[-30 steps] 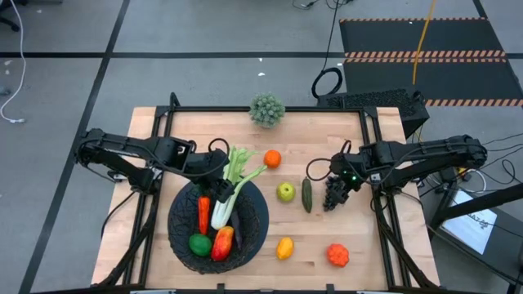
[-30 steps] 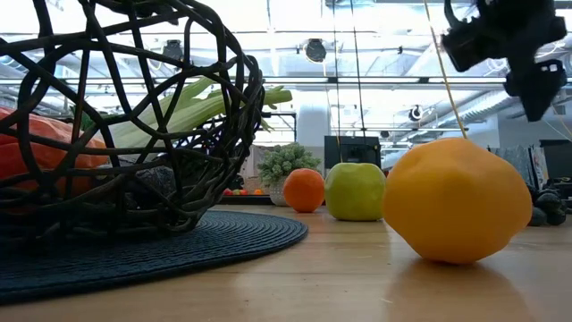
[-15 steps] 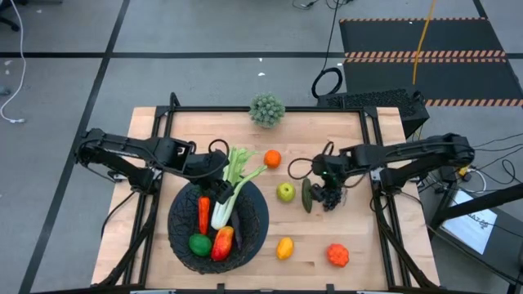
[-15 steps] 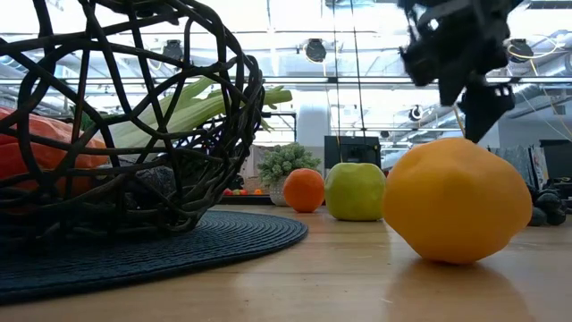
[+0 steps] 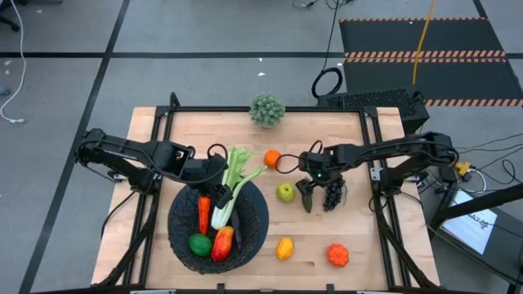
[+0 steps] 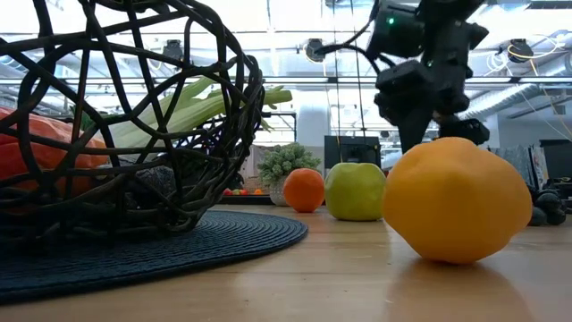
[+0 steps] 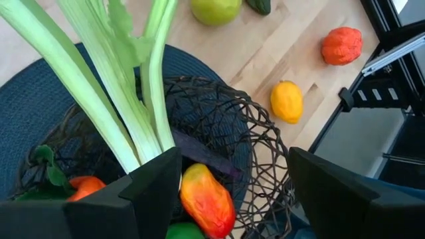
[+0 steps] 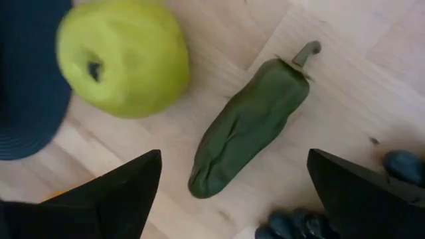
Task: Build produce basket
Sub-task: Put the green chili pepper into the black wire basket
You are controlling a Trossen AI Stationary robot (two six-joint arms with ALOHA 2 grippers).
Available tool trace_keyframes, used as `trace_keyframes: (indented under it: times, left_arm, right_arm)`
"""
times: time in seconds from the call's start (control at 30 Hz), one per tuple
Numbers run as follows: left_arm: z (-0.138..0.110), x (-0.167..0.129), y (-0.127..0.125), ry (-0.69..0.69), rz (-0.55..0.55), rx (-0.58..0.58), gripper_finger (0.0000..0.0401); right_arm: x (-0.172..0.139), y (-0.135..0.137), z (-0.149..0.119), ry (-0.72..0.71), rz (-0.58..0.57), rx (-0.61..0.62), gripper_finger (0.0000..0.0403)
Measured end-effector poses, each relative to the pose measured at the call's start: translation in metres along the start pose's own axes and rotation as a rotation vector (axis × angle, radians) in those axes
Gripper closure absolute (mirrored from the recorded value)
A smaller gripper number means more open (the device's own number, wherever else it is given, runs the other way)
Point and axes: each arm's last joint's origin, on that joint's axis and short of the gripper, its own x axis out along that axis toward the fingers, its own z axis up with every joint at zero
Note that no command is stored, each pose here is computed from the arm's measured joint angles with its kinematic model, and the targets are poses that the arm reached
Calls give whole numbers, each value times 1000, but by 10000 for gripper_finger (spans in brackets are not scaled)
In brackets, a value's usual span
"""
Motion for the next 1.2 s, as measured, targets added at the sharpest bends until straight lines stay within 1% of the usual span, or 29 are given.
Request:
trace_keyframes:
  times: [0.13,0.27,0.4,0.7,0.8,1.03,1.1,1.2]
  left_arm:
    - [0,0,0,-1,0,9,128]
    - [1,0,0,-19,10,14,128]
    - [1,0,1,-31,17,28,128]
    - [2,0,1,-53,32,78,128]
    - [2,0,1,-64,39,92,128]
    - [2,0,1,-78,48,106,128]
    - [3,0,1,-83,51,106,128]
    - [3,0,1,-84,52,112,128]
  right_arm:
    - [11,-1,2,26,-37,7,61]
    - [18,-2,3,41,-60,-16,92]
    - [21,-4,5,5,-62,-34,119]
    - [39,-23,-2,33,-58,56,170]
    - [40,-26,-3,34,-61,60,192]
    - [37,-26,-5,31,-50,76,259]
    - [32,-25,-6,29,-22,74,270]
    - [24,-22,-8,32,31,88,273]
